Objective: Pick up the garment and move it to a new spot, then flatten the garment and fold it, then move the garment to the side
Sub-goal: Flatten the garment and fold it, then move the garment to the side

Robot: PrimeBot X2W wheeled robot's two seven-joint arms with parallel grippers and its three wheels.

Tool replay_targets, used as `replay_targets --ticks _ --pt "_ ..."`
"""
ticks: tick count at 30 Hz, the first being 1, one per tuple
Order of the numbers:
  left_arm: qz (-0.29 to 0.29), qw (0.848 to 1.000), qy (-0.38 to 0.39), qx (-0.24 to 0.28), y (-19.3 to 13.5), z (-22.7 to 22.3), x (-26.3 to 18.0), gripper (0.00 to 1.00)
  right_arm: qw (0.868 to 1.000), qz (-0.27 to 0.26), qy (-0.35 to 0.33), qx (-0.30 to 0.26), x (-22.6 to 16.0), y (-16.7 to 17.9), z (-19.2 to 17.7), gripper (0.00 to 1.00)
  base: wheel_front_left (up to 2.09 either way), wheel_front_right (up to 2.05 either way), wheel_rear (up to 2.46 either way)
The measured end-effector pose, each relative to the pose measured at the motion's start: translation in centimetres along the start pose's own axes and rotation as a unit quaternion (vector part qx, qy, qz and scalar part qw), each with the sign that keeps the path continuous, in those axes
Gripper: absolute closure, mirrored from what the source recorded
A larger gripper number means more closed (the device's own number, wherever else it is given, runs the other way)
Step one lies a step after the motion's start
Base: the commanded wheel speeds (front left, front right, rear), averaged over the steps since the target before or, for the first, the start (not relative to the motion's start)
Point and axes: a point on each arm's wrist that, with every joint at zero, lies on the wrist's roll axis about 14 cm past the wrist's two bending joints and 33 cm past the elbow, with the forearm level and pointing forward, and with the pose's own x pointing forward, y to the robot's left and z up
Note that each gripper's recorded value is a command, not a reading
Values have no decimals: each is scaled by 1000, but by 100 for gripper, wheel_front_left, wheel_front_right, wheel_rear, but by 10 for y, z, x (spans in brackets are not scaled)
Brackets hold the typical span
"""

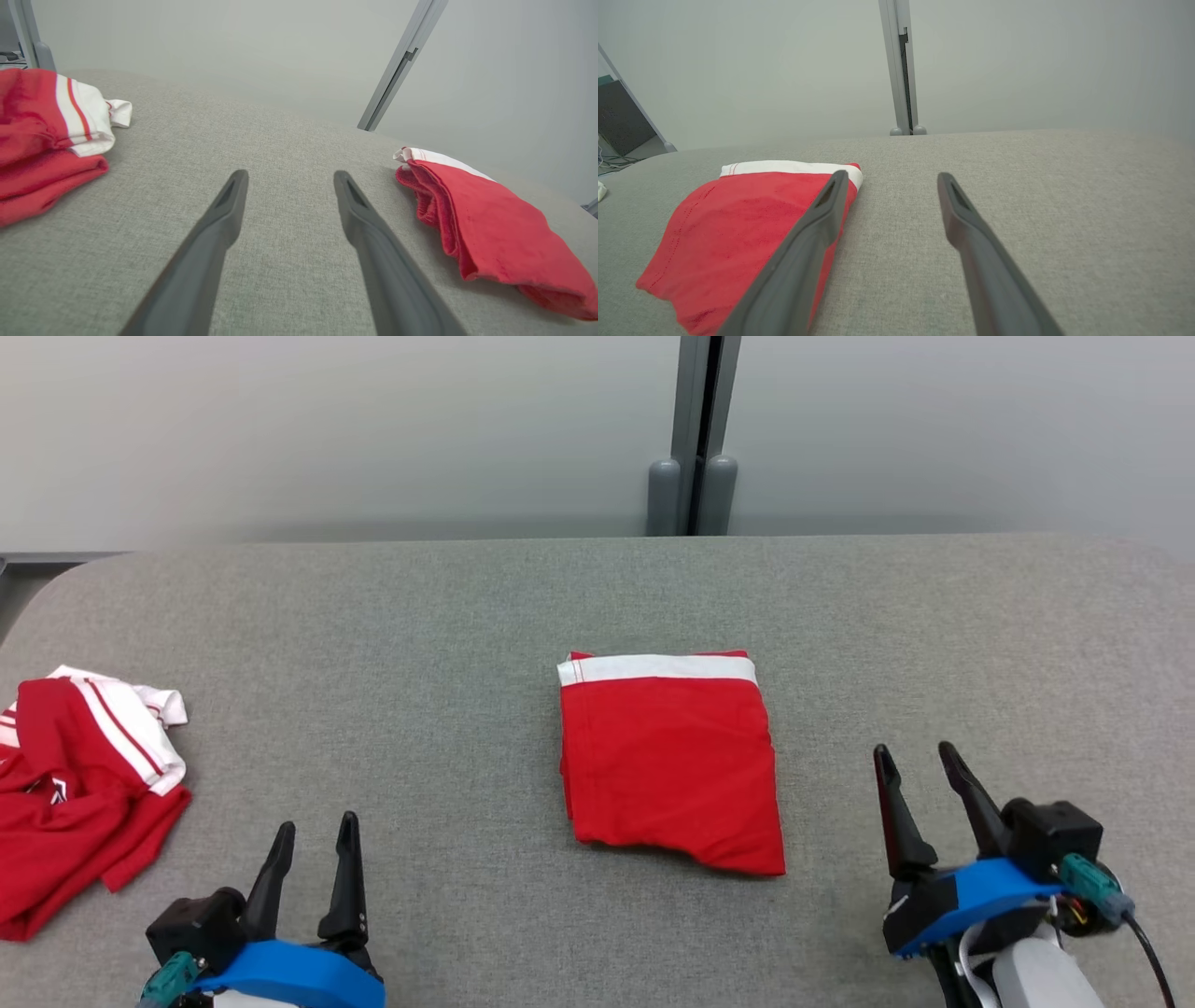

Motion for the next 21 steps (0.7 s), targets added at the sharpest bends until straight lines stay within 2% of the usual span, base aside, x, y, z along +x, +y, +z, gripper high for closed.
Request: replay_targets --ticks 9,21 --pt "-5 1000 1 24 -10 -6 -15 0 999 -30 40 -1 -43 -17 -27 0 0 0 0" --pt "-5 1000 9 26 -12 -13 -22 0 998 -30 62 15 -49 -14 -42 0 0 0 0"
